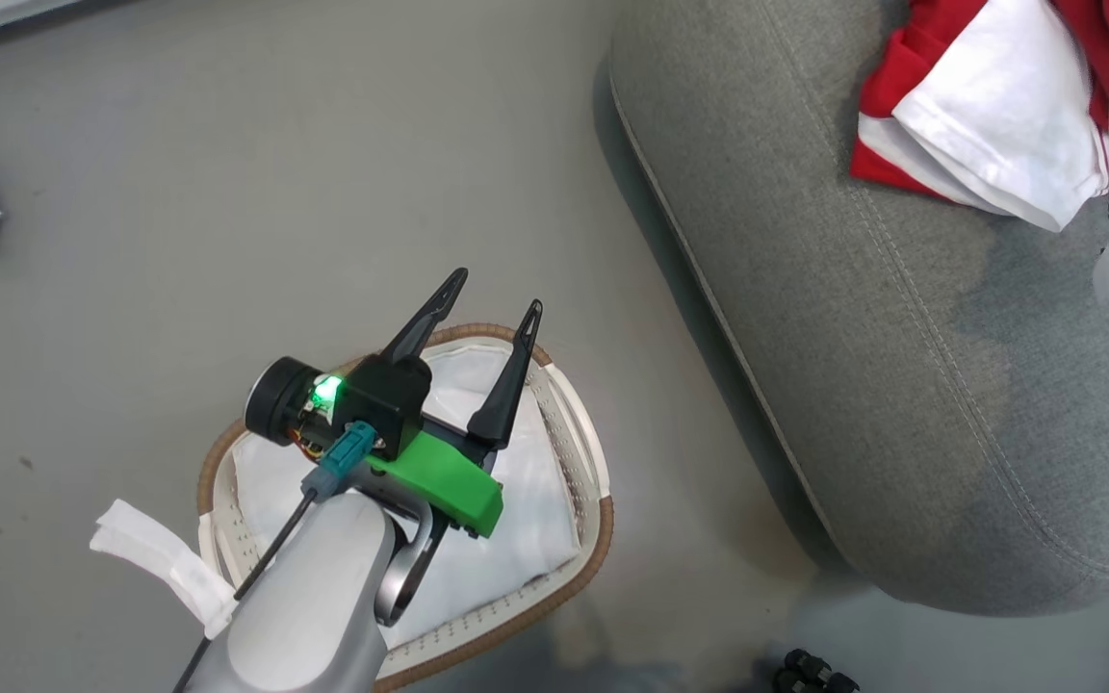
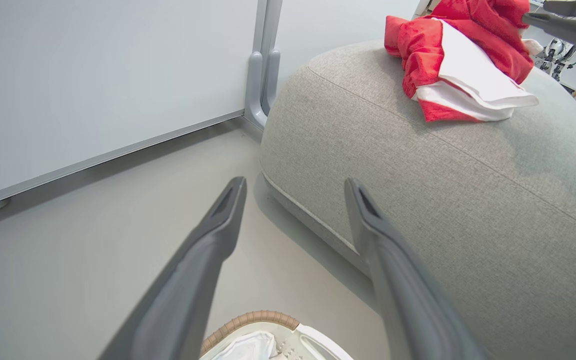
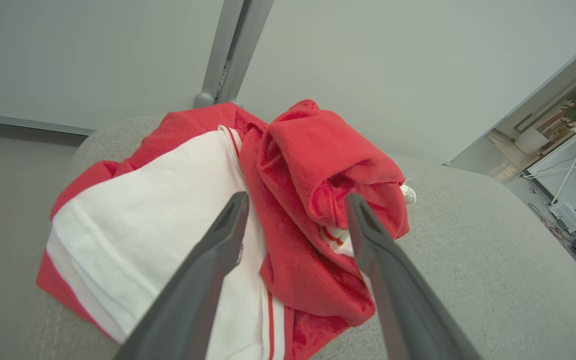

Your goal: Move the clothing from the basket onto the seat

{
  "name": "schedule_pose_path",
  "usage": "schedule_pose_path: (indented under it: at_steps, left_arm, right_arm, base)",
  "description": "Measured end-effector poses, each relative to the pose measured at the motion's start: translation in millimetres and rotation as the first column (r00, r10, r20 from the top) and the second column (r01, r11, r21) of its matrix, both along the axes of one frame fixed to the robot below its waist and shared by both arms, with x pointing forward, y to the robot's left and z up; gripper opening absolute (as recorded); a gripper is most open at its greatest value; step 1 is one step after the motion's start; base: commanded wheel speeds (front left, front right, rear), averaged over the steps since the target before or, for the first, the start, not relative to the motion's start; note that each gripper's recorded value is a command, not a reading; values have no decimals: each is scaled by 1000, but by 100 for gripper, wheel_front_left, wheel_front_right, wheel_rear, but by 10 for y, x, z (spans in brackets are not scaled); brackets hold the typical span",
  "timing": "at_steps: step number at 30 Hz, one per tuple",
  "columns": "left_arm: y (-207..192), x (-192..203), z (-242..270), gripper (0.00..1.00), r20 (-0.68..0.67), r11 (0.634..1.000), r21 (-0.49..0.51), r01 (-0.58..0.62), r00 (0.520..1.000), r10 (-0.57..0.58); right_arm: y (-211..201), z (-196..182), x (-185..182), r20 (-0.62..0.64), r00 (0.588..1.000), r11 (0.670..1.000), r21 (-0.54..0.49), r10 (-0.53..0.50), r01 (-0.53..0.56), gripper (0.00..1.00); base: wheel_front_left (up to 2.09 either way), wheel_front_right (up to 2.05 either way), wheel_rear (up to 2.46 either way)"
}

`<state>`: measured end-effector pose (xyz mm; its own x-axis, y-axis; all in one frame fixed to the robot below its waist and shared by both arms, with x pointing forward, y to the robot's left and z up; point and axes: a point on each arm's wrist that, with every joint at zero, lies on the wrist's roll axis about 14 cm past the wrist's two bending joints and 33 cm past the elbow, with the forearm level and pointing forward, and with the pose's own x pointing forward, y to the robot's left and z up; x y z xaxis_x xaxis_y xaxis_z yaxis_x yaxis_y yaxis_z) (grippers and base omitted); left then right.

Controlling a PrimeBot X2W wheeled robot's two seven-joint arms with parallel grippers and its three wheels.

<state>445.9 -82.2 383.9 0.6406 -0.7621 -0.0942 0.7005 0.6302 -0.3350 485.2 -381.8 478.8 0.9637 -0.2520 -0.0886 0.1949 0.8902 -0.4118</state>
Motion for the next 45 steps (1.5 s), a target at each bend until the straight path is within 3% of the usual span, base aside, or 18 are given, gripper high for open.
schedule_pose_path:
  at_steps: [7,16,20,26,34,39,45]
  left_arm:
    - [149,-17,337,100,43,997,-20,-75,996,76]
    - [762,37,688,100,96,956,-24,-292,951,293]
    - [1203,20,765,100,109,905,-12,-426,899,425]
    - [1929,-146,782,100,109,789,13,-614,785,610]
    - [2583,-569,695,100,88,654,52,-754,656,750]
    - [2744,-819,654,100,68,614,58,-787,617,784]
    - [2753,-1036,637,100,57,605,58,-794,608,792]
  right_arm:
    - [33,490,-13,104,994,999,-27,30,-28,100]
    - [690,722,91,202,967,984,59,154,-169,100]
    - [1102,709,106,237,949,959,139,209,-246,100]
    - [1670,575,17,251,927,910,241,278,-338,100]
    - [2169,378,-225,252,915,849,357,314,-390,100]
    - [2312,286,-441,241,912,834,377,333,-404,100]
    - [2358,218,-730,242,912,815,414,331,-406,100]
  base:
    - [0,0,0]
    - [0,0,0]
    - [0,0,0]
    - [0,0,0]
    - [0,0,0]
    - [0,0,0]
    - [0,0,0]
